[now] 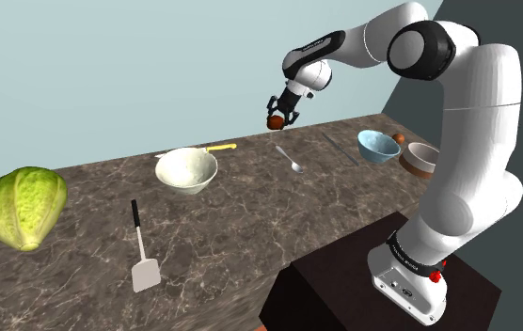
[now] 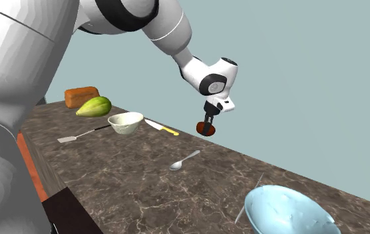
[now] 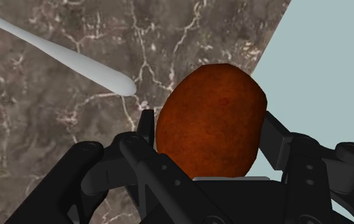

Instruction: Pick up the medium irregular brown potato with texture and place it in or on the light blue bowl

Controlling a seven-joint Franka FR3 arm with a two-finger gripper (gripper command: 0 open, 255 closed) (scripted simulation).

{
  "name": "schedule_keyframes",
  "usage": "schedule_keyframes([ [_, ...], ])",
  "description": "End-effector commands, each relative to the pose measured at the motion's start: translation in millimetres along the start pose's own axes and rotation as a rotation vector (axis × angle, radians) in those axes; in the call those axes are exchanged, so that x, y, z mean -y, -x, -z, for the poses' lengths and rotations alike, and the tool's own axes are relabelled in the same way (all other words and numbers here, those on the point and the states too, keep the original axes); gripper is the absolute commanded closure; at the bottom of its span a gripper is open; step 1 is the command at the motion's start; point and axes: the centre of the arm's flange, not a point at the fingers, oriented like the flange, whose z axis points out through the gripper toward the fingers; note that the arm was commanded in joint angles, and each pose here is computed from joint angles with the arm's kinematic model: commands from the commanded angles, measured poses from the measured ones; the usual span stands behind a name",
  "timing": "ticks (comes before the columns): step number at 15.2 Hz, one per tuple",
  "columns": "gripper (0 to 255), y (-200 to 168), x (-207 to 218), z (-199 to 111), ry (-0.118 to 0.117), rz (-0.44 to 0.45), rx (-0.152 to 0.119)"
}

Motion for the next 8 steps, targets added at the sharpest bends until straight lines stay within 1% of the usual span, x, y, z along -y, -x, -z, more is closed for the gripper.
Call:
schedule_keyframes([
  [1, 255, 2.3, 2.7, 9.2, 0.0, 0.0, 0.0],
  [8, 255, 11.4, 10.6, 44.1, 0.0, 0.0, 0.0],
])
